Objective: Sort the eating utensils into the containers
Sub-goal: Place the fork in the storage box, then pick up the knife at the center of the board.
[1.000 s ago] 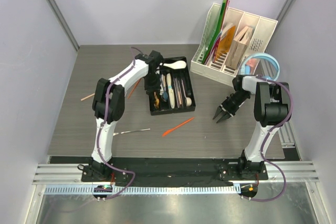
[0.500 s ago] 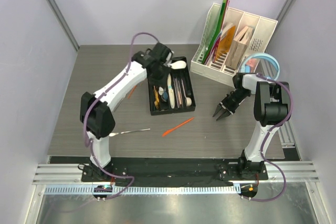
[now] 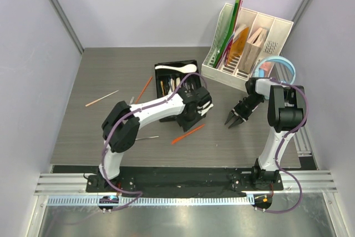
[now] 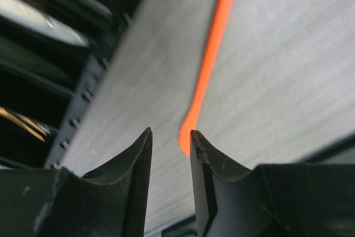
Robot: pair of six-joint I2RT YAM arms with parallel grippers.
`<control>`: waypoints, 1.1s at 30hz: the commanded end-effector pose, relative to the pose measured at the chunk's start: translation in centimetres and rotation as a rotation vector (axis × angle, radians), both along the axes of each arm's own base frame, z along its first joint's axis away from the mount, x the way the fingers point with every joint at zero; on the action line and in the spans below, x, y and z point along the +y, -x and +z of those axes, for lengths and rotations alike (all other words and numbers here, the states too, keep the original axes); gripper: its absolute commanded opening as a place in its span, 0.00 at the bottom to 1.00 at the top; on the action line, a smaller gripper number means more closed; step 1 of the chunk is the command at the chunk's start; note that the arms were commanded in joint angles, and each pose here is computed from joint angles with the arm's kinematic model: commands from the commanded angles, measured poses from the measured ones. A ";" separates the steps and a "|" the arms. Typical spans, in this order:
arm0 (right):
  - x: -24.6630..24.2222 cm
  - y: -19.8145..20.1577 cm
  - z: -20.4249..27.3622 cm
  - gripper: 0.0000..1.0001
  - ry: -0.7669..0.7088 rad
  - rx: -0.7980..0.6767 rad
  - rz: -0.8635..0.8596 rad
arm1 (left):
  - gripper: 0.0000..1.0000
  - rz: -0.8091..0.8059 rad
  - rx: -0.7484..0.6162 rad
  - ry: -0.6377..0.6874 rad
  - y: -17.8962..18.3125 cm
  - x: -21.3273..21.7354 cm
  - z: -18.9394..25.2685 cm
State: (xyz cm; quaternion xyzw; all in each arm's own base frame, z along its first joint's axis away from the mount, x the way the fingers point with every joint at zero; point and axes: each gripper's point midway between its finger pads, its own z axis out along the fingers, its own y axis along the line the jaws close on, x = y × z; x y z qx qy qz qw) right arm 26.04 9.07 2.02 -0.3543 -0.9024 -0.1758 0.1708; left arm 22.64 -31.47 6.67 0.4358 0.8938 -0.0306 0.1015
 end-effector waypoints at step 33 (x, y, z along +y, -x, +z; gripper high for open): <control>0.0 -0.4 0.4 0.31 -0.008 0.009 0.021 | 0.35 -0.025 0.136 0.087 -0.4 -4.3 -2.7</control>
